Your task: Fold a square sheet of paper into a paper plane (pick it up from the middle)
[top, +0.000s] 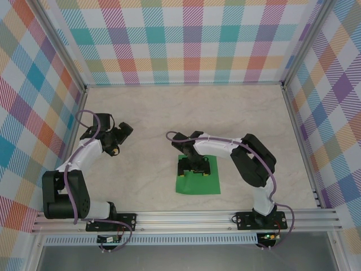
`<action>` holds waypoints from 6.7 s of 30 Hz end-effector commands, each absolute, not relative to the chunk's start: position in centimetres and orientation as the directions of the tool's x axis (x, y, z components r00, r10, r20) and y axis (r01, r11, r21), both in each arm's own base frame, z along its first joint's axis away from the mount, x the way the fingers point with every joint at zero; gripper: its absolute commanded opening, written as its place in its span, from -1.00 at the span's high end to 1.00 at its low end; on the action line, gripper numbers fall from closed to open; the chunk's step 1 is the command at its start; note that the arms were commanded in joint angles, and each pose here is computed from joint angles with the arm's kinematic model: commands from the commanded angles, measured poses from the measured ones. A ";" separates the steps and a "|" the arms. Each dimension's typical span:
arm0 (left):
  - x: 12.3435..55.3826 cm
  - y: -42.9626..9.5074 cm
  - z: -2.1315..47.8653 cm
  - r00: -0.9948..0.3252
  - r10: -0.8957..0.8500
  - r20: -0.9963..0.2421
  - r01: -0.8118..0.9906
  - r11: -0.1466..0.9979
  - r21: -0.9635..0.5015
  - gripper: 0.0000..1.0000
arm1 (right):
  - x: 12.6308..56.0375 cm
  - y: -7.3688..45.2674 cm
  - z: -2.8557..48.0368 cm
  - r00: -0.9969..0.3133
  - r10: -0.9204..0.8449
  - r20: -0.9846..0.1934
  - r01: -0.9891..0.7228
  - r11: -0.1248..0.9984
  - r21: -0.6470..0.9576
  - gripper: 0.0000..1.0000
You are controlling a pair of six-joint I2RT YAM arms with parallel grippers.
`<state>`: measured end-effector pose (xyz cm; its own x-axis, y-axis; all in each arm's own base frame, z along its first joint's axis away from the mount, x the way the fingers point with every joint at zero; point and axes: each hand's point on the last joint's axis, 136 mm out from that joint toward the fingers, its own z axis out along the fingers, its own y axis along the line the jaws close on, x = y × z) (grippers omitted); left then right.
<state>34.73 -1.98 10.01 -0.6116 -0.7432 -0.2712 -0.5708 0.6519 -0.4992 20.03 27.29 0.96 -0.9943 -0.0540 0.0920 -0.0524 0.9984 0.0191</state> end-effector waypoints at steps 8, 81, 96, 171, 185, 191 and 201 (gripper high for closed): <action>35.0 -2.9 10.0 -0.637 -0.722 -0.271 -0.550 0.672 -0.496 -1.00 | 21.1 26.2 3.9 -0.996 -0.079 -0.043 -0.081 0.996 0.041 -1.00; 30.5 -23.9 8.5 -0.902 -0.410 -0.135 -0.144 0.581 -0.801 -0.70 | 24.9 25.9 3.6 -0.971 0.051 -0.232 -0.066 0.881 0.469 -0.05; 30.2 -26.7 8.1 -0.924 -0.369 -0.102 -0.134 0.562 -0.816 -0.51 | 24.4 24.5 2.8 -0.983 0.044 -0.177 -0.032 0.914 0.405 -0.18; 31.0 -30.6 5.5 -0.945 -0.306 -0.118 -0.104 0.623 -0.776 0.05 | 20.4 21.8 -6.6 -0.996 0.004 0.084 0.016 0.990 0.143 -0.29; 30.9 -30.7 5.3 -0.949 -0.296 -0.109 -0.105 0.623 -0.775 0.08 | 20.5 22.1 -6.8 -0.994 0.037 0.100 0.050 0.990 0.132 -0.33; 30.6 -31.8 5.5 -0.964 -0.252 -0.088 -0.081 0.591 -0.803 0.14 | 20.3 22.1 -7.1 -0.992 0.047 0.119 0.062 0.990 0.126 -0.34; 30.4 -32.6 5.4 -0.975 -0.213 -0.070 -0.067 0.575 -0.815 0.37 | 20.1 22.0 -7.3 -0.991 0.049 0.127 0.064 0.991 0.119 -0.33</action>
<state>30.43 -31.58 4.80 -0.9648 -0.2577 -0.0530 -0.1149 0.5937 -0.7964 23.74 22.38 0.19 -0.9967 0.0776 -0.0221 0.0731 0.9842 0.1614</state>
